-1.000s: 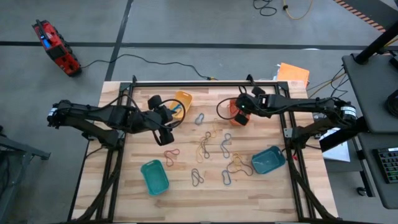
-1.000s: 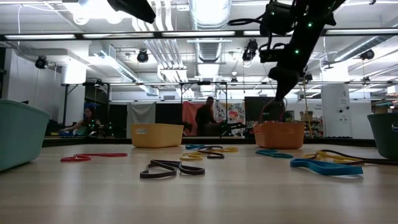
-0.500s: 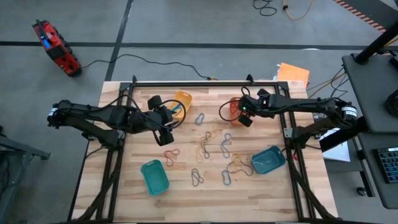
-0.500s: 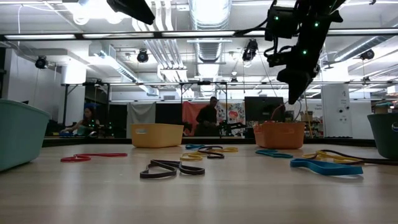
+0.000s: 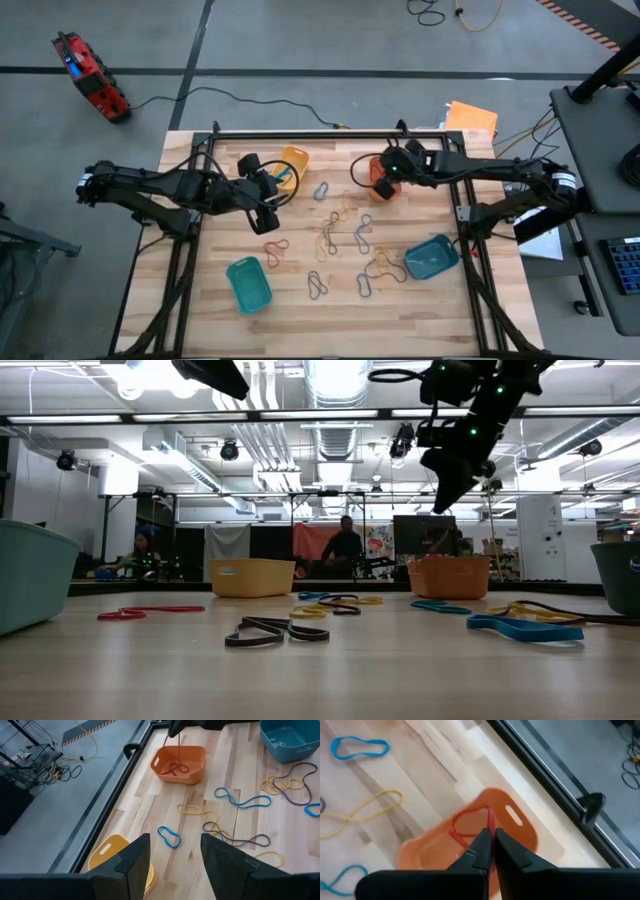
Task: Sort rubber bands into baskets
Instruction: Put the red rubber band into the orange bin
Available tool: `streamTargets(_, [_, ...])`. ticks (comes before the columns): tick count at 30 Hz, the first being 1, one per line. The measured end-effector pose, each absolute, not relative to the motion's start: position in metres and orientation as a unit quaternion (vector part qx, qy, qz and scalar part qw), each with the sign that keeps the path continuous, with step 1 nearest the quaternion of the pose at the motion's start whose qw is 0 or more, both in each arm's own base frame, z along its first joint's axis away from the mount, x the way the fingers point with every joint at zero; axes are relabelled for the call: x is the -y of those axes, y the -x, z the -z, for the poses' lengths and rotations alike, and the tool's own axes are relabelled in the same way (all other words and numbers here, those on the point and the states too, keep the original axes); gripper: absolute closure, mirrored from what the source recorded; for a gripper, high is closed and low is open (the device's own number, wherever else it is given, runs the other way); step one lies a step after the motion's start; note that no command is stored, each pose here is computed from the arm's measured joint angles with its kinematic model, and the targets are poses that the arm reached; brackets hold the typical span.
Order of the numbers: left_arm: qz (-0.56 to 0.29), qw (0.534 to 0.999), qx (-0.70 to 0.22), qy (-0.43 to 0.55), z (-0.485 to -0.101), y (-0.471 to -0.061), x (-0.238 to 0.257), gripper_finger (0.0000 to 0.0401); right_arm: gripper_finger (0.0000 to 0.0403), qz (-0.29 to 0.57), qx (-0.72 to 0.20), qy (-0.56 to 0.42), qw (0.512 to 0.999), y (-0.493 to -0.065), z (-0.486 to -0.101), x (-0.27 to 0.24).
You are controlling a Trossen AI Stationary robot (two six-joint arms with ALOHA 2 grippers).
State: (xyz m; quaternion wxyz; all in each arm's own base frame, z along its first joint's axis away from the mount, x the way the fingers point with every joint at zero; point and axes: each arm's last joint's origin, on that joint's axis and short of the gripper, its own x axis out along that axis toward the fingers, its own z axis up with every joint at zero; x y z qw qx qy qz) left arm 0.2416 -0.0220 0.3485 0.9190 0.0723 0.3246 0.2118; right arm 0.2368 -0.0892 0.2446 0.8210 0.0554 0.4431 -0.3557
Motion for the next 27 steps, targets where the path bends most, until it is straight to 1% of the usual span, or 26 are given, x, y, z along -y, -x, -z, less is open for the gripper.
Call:
streamTargets(7, [-0.212,0.919,-0.325,-0.072,-0.348,-0.242,0.022,0.0241,0.0394,0.36,-0.441,-0.064,0.82,-0.248,-0.234,0.093])
streamTargets(12, [-0.212,0.919,-0.326,-0.073,-0.348,-0.242,0.022,0.0241,0.0394,0.371,-0.456,-0.086,0.805,-0.254,-0.22,0.095])
streamTargets(17, [-0.212,0.916,-0.331,-0.073,-0.343,-0.242,0.022,0.0241,0.0394,0.355,-0.476,-0.099,0.798,-0.259,-0.209,0.095])
streamTargets(27, [-0.215,0.914,-0.337,-0.068,-0.331,-0.243,0.022,0.0241,0.0394,0.355,-0.47,-0.099,0.802,-0.258,-0.212,0.095])
